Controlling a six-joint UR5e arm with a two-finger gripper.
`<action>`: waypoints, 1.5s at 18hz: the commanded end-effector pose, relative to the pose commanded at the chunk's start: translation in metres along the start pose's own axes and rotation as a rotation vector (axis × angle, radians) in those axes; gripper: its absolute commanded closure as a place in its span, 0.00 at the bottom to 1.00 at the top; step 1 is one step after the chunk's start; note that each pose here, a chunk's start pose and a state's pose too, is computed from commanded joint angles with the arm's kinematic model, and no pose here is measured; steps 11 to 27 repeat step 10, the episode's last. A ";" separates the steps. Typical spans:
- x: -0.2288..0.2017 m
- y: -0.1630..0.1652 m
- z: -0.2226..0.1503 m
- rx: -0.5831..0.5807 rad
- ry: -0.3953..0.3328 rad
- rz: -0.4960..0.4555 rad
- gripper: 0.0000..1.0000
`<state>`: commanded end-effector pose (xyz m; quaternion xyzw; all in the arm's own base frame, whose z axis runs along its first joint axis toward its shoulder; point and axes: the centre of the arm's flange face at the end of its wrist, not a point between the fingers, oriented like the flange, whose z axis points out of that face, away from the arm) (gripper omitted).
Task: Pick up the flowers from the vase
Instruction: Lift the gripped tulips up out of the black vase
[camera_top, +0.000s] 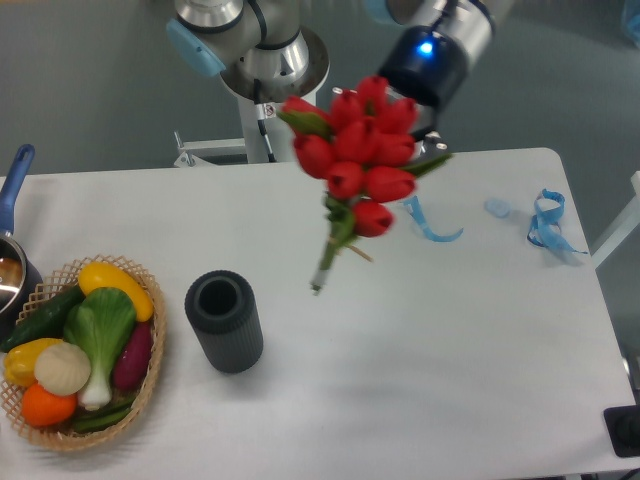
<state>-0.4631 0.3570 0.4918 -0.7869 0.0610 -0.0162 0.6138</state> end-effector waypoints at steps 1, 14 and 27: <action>-0.010 0.007 -0.006 -0.002 -0.013 -0.010 0.76; -0.026 0.023 -0.007 -0.012 -0.023 0.001 0.76; -0.026 0.023 -0.007 -0.012 -0.023 0.001 0.76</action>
